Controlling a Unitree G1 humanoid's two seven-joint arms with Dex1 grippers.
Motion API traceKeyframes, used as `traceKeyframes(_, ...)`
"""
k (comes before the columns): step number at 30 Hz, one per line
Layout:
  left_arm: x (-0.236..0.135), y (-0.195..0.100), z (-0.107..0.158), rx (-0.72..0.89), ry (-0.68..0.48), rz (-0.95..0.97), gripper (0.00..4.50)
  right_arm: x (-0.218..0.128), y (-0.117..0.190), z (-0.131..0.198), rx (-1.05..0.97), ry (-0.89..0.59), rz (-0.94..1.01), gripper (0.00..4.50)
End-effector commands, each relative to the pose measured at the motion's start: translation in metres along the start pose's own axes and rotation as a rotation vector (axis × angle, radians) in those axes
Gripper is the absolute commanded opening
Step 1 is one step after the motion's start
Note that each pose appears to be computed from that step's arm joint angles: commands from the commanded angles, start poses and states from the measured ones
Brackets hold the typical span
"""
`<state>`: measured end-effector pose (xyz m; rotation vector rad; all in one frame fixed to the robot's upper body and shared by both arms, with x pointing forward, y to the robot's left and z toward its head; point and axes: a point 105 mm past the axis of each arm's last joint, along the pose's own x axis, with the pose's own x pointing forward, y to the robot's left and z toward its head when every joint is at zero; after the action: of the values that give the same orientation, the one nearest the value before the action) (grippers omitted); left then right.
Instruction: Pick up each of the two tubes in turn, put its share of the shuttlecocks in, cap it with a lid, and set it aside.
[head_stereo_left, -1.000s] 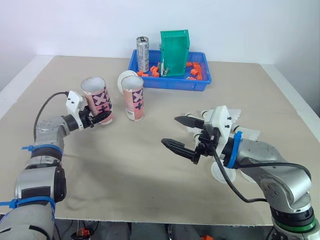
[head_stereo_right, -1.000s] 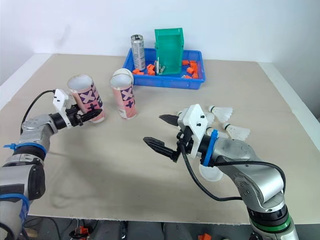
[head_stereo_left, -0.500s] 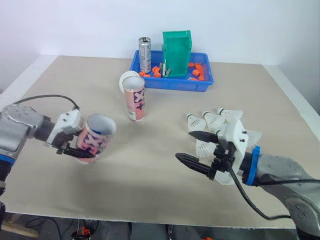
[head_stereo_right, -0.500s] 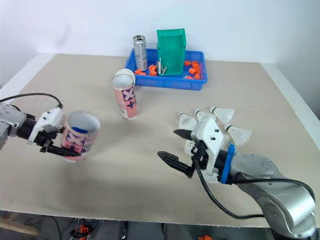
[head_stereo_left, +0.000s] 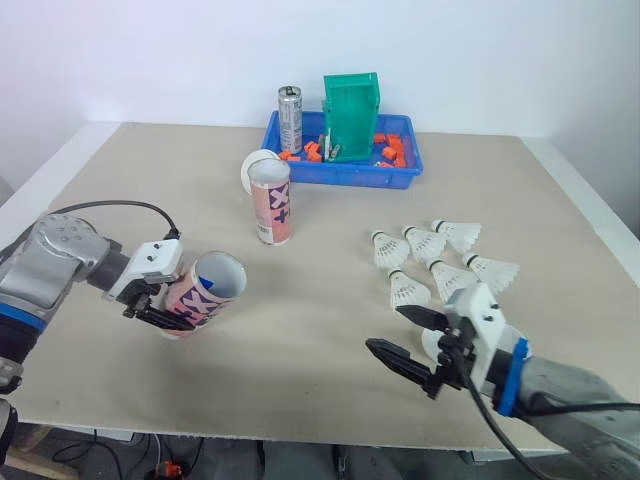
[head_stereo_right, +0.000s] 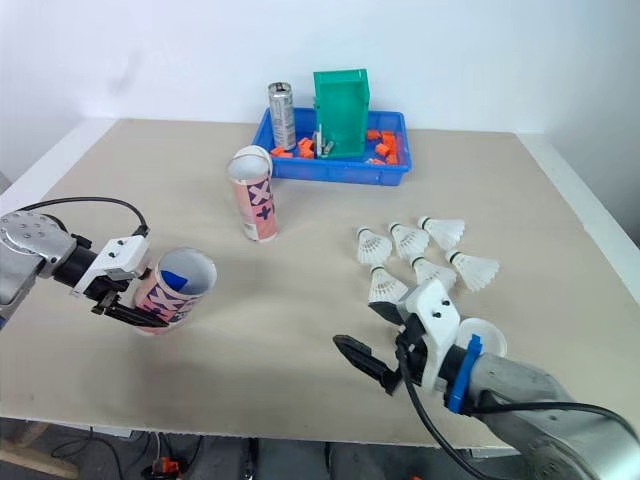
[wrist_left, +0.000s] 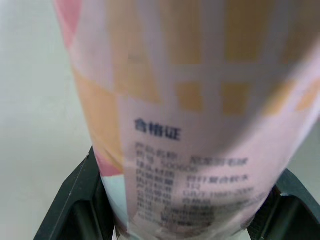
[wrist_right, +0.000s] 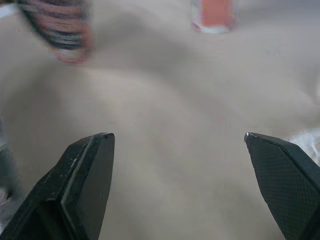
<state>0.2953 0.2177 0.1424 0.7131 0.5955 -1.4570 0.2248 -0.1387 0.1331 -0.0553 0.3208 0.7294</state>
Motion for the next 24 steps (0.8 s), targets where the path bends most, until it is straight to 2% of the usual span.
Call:
traceKeyframes(1, 0.017, -0.008, -0.006, -0.004, 0.021, -0.075, 2.95, 0.006, -0.009, 0.006, -0.034, -0.024, -0.057, 4.5)
traceKeyframes(5, 0.016, -0.008, -0.006, 0.028, 0.059, -0.083, 2.95, 0.018, -0.02, 0.007, -0.052, -0.022, -0.121, 4.5)
traceKeyframes(24, 0.012, -0.012, 0.013, 0.079, 0.02, -0.089, 2.95, 0.032, -0.041, -0.005, -0.108, 0.024, -0.275, 4.5)
